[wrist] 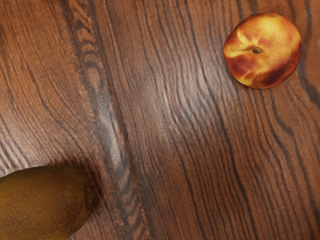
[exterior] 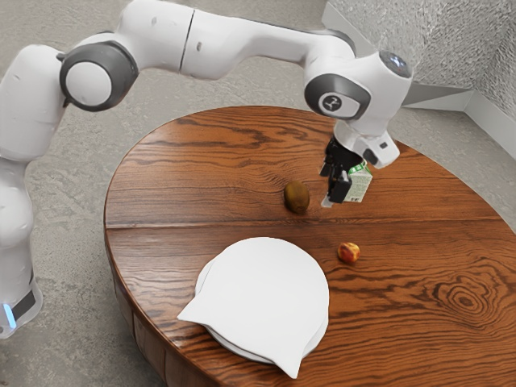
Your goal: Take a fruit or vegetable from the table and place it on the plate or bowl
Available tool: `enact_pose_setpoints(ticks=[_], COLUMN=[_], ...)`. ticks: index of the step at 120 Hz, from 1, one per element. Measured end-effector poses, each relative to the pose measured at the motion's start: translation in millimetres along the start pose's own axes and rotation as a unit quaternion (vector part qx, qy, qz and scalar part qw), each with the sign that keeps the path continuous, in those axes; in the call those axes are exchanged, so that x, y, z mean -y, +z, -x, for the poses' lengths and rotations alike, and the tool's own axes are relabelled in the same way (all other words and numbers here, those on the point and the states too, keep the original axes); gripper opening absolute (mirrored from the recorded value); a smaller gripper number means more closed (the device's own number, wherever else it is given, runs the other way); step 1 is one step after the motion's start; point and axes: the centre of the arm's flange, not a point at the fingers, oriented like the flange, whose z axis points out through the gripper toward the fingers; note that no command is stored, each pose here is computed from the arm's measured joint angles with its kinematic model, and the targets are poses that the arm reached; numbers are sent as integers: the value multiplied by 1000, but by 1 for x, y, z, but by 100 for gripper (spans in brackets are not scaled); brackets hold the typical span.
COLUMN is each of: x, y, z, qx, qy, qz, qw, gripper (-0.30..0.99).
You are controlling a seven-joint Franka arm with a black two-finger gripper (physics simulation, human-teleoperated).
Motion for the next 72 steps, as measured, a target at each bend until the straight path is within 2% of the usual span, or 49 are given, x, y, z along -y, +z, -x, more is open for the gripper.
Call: enact_pose_setpoints(ticks=[17,46,72], x=[-6,-18,-20], y=[18,40,69], z=[-16,-38,-52], qx=[-18,-51,-62], qy=[16,48,62], qz=[25,49,68], qw=[999,996,994], gripper=[69,69,69])
